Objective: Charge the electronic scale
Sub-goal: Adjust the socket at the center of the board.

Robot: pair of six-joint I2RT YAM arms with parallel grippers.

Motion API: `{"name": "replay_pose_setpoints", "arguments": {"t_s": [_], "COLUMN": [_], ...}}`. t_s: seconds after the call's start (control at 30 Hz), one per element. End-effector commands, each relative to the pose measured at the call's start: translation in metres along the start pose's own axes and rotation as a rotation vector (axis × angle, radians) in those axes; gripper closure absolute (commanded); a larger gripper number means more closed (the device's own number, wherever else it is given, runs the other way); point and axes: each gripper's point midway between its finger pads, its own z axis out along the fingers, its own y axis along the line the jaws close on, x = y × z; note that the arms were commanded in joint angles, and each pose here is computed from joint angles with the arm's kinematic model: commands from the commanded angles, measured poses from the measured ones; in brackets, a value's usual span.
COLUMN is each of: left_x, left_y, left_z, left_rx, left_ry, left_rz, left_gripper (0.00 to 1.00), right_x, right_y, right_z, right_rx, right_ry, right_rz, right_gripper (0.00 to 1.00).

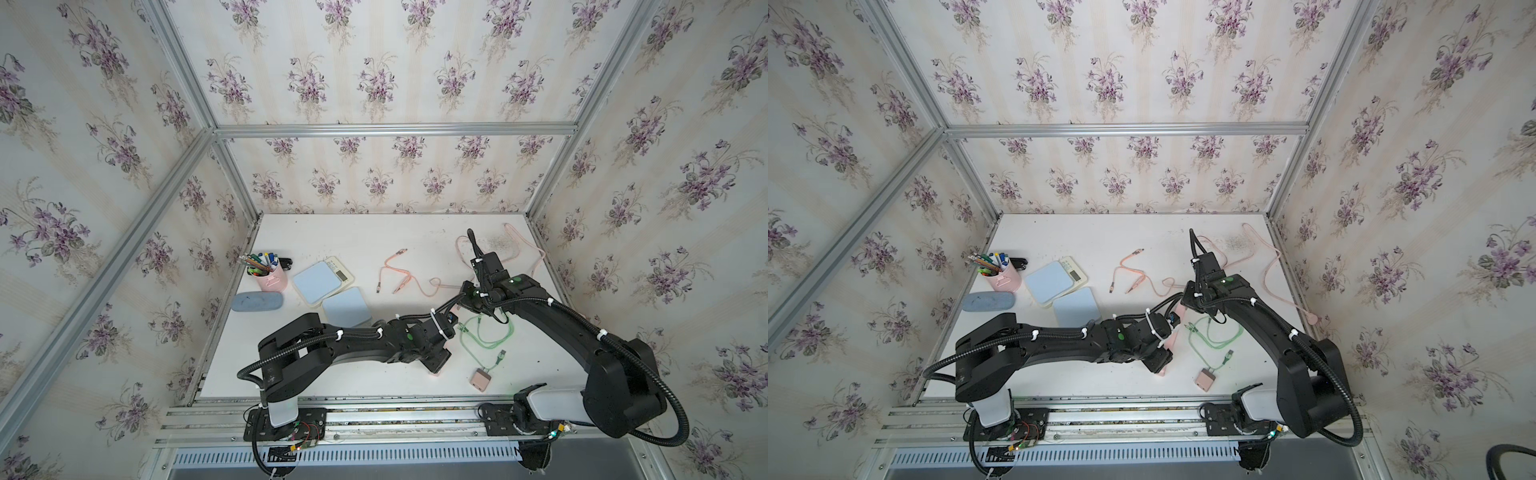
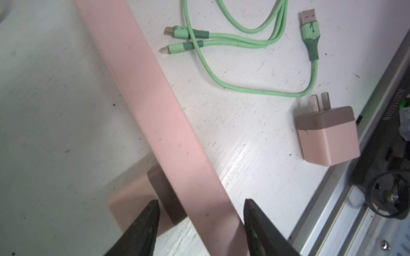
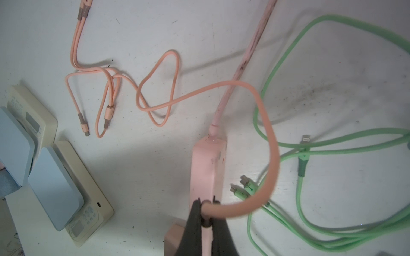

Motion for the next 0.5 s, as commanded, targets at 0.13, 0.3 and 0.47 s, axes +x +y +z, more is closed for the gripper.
{"name": "replay_pose_setpoints", "arguments": {"t_s": [0.13, 0.3, 0.47], "left_x": [0.034, 0.015, -0.018], "left_y": [0.024, 0.054, 0.097], "left_z": [0.005, -0.005, -0.011], "left_rx": [-0.176, -0.358, -0.580], "left_ry": [0.178, 0.197, 0.217], "left_rz": [0.146, 0.354, 0.546], "left_gripper": [0.57, 0.70, 0.87], "right_x": [-0.019, -0.050, -0.088], "right_y": [0.011, 0.018, 0.029], "right_z": [-0.009, -0.022, -0.037], "right_rx": [-0.052, -0.090, -0.116], "right_ry": [-0.049, -0.101, -0.162], "right_rz": [-0.004, 0.014, 0.019], "right_gripper": [1.00, 1.00, 1.00]}}
